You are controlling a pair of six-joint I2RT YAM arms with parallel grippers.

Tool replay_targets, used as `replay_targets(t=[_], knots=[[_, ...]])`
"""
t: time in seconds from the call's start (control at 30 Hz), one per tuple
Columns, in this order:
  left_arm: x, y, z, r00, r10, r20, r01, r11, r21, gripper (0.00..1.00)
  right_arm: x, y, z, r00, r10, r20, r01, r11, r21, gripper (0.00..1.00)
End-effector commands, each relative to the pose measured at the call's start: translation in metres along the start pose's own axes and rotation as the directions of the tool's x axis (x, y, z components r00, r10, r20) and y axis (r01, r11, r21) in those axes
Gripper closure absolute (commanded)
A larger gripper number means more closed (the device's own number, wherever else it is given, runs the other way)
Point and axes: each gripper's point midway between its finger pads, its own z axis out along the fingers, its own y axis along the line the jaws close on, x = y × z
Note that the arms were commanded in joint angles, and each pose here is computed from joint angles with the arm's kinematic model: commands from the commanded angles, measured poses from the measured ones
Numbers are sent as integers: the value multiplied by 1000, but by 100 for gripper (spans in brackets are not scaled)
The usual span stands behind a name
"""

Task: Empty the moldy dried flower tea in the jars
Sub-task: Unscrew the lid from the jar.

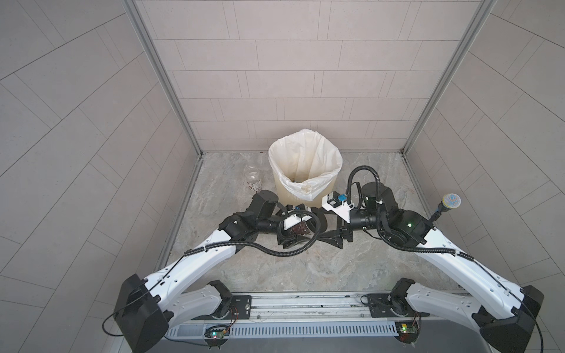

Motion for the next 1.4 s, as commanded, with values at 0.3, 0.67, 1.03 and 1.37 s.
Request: replay_targets(t=[0.3,0.67,1.03,1.37], knots=[[-19,8,-9,996,38,79,-33,997,-67,35,6,-34,12,945,312,-102,-293,941,167,2],[-23,0,-10,994,48,103,-46,999,-24,36,-5,-32,20,951,289,-112,-277,954,112,6],[-36,-27,-15,991,-4,131,-17,988,154,35,15,0,21,969,-235,-78,227,968,-105,19],[-29,-36,-19,994,-6,105,-14,983,185,35,12,16,18,802,-597,35,592,784,-189,4]])
